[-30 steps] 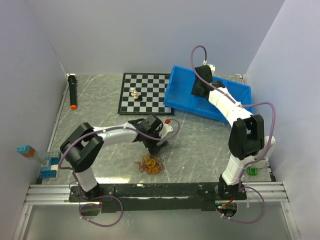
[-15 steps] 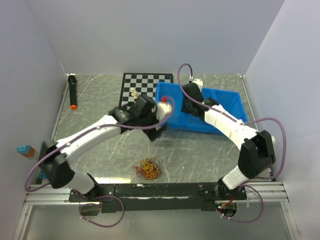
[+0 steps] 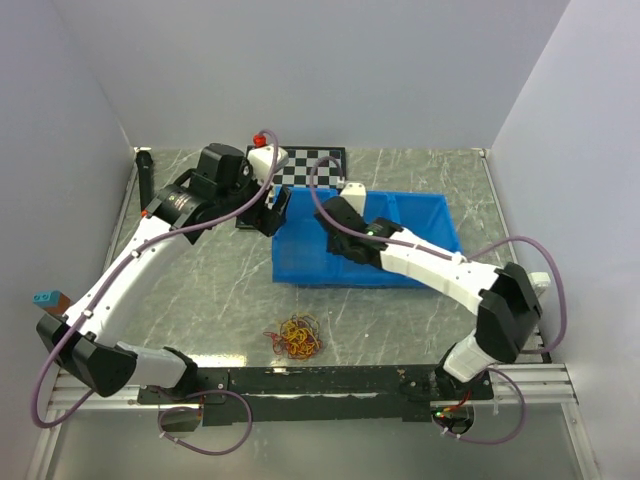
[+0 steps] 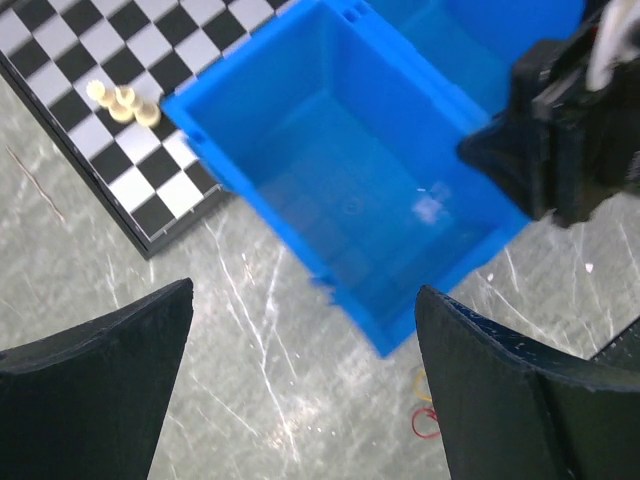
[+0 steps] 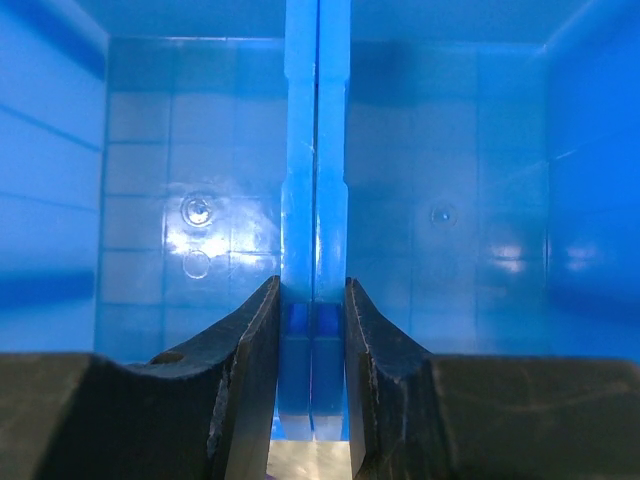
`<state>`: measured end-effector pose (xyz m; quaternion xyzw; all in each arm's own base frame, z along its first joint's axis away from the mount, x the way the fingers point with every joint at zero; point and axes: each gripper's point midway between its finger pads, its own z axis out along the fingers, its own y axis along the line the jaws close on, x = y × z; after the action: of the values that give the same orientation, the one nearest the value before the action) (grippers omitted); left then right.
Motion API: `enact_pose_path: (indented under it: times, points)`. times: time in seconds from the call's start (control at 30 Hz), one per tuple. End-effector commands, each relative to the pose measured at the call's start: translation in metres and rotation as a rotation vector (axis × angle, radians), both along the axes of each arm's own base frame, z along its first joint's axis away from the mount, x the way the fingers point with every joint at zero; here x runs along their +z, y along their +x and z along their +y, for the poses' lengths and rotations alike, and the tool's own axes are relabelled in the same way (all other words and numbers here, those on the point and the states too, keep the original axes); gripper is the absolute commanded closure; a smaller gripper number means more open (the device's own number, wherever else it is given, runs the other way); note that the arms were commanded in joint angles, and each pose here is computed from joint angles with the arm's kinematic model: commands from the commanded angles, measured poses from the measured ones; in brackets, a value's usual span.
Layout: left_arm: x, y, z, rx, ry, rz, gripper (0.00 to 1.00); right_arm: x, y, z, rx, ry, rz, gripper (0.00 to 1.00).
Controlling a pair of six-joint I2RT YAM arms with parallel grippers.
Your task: Untangle the cables
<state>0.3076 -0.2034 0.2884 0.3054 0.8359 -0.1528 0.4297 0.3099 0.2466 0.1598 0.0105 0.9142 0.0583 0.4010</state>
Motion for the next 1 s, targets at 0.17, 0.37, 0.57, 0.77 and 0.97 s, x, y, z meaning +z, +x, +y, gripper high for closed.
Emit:
enact_pose_path:
  times: [0.17, 0.37, 0.57, 0.77, 0.97]
  points:
    - [0.019, -0.008, 0.008, 0.042, -0.050, -0.027, 0.03, 0.019, 0.005, 0.052, -0.090, 0.091, -0.067, 1.00]
    - [0.013, -0.007, 0.014, 0.065, -0.038, -0.042, 0.03, 0.018, -0.011, 0.046, -0.117, 0.083, -0.101, 1.00]
    - [0.009, -0.007, 0.018, 0.088, -0.036, -0.057, 0.03, 0.023, -0.023, 0.038, -0.102, 0.088, -0.104, 1.00]
    - [0.008, -0.008, 0.020, 0.096, -0.039, -0.059, 0.03, 0.025, -0.032, 0.050, -0.065, 0.079, -0.100, 1.00]
    - [0.005, -0.010, 0.024, 0.106, -0.029, -0.068, 0.03, 0.030, -0.040, 0.067, -0.028, 0.067, -0.112, 1.00]
